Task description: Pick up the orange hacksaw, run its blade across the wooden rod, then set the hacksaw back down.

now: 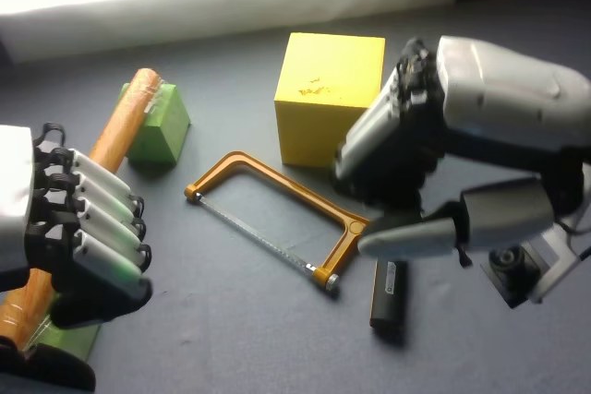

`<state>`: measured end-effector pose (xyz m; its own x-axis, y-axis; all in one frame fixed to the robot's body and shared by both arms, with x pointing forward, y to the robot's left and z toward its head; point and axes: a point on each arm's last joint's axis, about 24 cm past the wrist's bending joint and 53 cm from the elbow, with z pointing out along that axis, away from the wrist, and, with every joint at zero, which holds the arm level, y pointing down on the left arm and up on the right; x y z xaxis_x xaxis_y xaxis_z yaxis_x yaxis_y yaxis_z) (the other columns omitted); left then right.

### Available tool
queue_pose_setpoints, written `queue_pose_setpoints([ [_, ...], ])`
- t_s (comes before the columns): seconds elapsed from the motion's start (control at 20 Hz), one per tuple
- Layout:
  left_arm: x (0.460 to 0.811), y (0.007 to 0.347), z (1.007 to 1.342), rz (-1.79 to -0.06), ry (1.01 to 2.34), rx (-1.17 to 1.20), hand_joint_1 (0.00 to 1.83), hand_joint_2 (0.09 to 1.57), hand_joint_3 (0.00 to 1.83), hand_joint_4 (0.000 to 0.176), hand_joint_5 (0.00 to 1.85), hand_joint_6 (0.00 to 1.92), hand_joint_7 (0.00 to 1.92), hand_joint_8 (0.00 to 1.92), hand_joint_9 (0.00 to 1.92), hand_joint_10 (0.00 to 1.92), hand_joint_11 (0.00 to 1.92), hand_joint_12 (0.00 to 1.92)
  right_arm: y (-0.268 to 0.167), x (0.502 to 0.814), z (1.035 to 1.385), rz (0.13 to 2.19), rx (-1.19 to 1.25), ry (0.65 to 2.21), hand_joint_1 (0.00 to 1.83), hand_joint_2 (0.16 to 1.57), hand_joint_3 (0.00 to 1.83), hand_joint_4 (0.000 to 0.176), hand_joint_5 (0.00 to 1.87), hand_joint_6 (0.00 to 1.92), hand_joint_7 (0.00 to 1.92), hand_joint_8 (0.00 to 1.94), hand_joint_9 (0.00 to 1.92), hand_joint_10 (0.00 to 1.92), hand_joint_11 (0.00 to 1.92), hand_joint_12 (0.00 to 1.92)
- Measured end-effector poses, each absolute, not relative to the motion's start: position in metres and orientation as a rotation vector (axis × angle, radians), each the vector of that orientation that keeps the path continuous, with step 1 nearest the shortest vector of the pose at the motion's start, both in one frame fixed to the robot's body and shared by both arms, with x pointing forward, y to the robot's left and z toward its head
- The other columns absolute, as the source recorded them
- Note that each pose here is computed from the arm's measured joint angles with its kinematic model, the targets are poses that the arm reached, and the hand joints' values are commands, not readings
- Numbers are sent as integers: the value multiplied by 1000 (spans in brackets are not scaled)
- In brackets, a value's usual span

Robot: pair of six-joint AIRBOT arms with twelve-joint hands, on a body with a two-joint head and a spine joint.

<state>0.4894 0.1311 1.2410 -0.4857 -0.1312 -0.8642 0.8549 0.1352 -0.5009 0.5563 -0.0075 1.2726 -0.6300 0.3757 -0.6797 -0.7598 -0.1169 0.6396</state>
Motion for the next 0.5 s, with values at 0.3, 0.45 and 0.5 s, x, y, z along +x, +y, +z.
queue_pose_setpoints([
  [0.3,493,140,1247,-1513,1546,723,518,1235,7,0,1403,1921,1366,1921,1334,1921,1355,1921,-5,544,1272,1845,-562,1352,442,1343,13,0,1225,1921,1372,1941,1469,1921,1595,1921],
  [0.45,489,140,1238,-1520,1569,746,407,1280,6,0,1413,1921,1404,1921,1388,1921,1440,1921,-6,538,1280,1834,-659,1329,390,1412,13,0,1187,1921,1350,1941,1457,1921,1588,1921],
  [0.5,488,140,1238,-1522,1568,751,407,1280,6,0,1413,1921,1404,1921,1388,1921,1440,1921,-5,536,1281,1837,-671,1326,390,1412,13,0,1187,1921,1350,1941,1457,1921,1588,1921],
])
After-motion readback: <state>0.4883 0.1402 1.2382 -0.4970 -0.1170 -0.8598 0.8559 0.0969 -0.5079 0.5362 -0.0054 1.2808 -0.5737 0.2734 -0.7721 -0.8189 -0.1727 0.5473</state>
